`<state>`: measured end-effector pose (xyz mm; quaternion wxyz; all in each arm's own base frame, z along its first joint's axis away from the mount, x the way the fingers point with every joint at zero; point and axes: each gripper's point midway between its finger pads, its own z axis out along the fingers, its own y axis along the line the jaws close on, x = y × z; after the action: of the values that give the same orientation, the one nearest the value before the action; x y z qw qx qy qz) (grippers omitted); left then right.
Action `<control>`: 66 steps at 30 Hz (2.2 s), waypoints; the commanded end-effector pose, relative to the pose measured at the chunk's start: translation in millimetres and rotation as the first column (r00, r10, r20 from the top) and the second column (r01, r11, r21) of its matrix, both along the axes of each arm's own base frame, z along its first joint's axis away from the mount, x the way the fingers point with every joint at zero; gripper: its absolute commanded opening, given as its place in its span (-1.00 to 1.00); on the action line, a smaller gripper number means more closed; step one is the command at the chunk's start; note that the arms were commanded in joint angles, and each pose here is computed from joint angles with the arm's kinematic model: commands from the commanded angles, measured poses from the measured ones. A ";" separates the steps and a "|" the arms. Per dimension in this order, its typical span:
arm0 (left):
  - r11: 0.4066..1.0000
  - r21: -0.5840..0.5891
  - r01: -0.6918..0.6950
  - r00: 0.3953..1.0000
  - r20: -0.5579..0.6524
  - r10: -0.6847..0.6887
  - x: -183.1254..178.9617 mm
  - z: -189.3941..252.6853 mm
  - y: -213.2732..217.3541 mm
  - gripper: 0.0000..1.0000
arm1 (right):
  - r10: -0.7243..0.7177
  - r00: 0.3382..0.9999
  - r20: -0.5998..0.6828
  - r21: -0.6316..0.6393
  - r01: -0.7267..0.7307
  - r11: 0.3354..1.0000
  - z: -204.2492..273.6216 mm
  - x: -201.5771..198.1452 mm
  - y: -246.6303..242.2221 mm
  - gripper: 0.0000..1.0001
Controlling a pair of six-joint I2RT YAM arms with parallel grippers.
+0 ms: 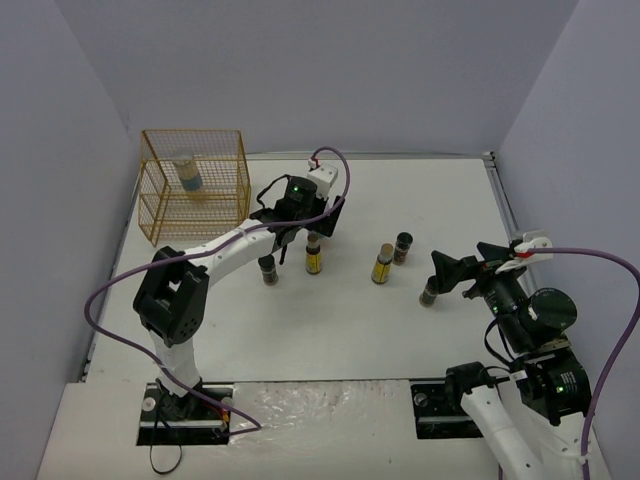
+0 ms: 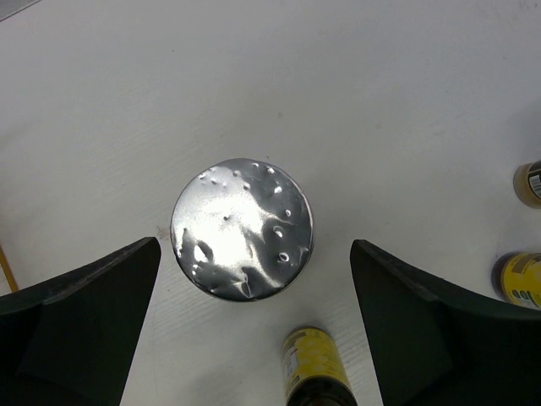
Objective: Organize the condiment bottles
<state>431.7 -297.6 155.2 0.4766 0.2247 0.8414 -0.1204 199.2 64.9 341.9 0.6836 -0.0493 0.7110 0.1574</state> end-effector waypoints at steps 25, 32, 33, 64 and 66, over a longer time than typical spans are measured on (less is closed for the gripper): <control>0.974 -0.158 -0.165 0.933 0.294 0.206 10.9 204.5 62.7 -0.91 | 0.003 0.998 0.064 0.017 -0.004 1.000 19.0 0.6 1.1 1.00; 0.924 -0.254 -0.285 0.849 0.379 0.367 4.8 286.6 152.5 -0.91 | 0.006 0.998 0.059 0.010 -0.007 1.000 19.3 2.7 1.8 1.00; 0.915 -0.263 -0.305 0.832 0.394 0.391 5.5 295.3 165.2 -0.91 | 0.006 0.998 0.059 0.010 -0.007 1.000 19.3 3.0 1.9 1.00; 0.834 -0.341 -0.434 0.696 0.460 0.551 109.9 295.0 280.7 -0.93 | 0.010 0.999 0.034 0.007 -0.010 1.000 13.5 8.1 3.7 1.00; 0.838 -0.356 -0.413 0.694 0.472 0.543 113.9 296.1 277.6 -0.94 | 0.011 0.999 0.030 0.008 -0.011 1.000 12.5 8.5 4.3 1.00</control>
<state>544.6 -14.8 363.3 0.6400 -0.0335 0.7676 0.0133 201.1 65.3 338.1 0.6773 -0.0494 0.7172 0.1563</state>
